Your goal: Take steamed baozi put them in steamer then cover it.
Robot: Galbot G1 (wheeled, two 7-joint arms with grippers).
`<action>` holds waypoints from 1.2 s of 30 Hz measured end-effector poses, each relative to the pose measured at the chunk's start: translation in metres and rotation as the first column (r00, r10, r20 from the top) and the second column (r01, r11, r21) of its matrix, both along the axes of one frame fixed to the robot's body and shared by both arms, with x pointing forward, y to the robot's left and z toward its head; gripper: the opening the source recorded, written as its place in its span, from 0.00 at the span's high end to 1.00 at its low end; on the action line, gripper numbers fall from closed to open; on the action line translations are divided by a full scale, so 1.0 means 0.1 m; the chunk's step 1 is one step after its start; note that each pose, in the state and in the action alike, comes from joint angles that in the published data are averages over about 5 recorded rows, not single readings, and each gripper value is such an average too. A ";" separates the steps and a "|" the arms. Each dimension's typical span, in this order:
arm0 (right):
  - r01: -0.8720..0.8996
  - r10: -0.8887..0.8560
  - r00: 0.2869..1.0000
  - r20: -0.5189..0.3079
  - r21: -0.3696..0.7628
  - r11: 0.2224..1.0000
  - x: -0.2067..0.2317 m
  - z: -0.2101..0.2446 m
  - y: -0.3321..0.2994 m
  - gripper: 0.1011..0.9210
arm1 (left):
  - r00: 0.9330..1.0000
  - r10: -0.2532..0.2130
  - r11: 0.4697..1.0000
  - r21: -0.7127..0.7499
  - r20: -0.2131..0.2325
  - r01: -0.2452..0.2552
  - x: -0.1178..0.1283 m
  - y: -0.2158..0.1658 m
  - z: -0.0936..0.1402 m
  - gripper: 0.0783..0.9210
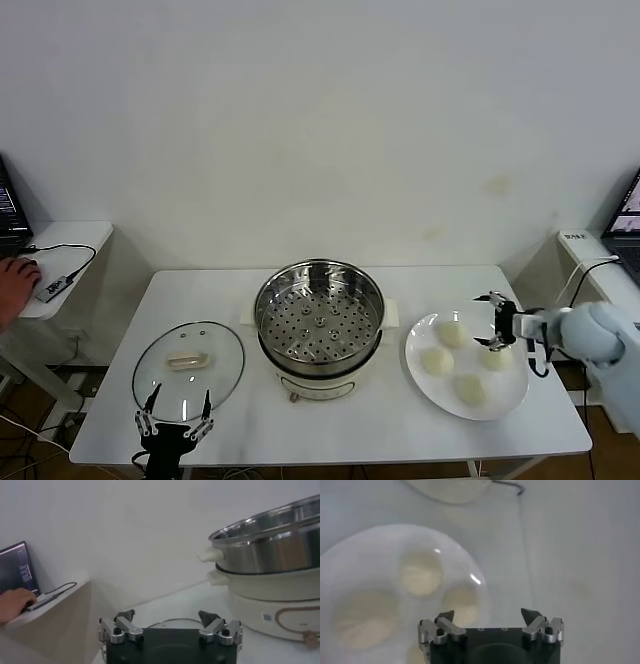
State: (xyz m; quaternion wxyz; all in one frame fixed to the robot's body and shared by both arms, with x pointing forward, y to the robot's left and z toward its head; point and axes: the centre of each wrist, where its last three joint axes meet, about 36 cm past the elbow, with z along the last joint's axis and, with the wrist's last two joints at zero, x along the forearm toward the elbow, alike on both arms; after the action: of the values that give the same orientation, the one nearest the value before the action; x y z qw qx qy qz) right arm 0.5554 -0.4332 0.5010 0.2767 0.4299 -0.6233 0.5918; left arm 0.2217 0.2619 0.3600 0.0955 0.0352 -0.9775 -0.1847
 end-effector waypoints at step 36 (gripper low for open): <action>-0.041 0.015 0.984 -0.176 -0.141 0.989 0.80 -0.57 0.54 0.38 | 1.000 0.010 0.999 0.038 0.008 -0.010 0.04 0.14 0.00 0.12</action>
State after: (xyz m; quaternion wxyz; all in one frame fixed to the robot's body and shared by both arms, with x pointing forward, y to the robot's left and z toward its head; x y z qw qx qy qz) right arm 0.6358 -0.3794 0.4440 0.3521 0.4677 -0.5462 0.5991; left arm 0.2260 0.2758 0.3598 0.0920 0.0426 -0.9740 -0.2027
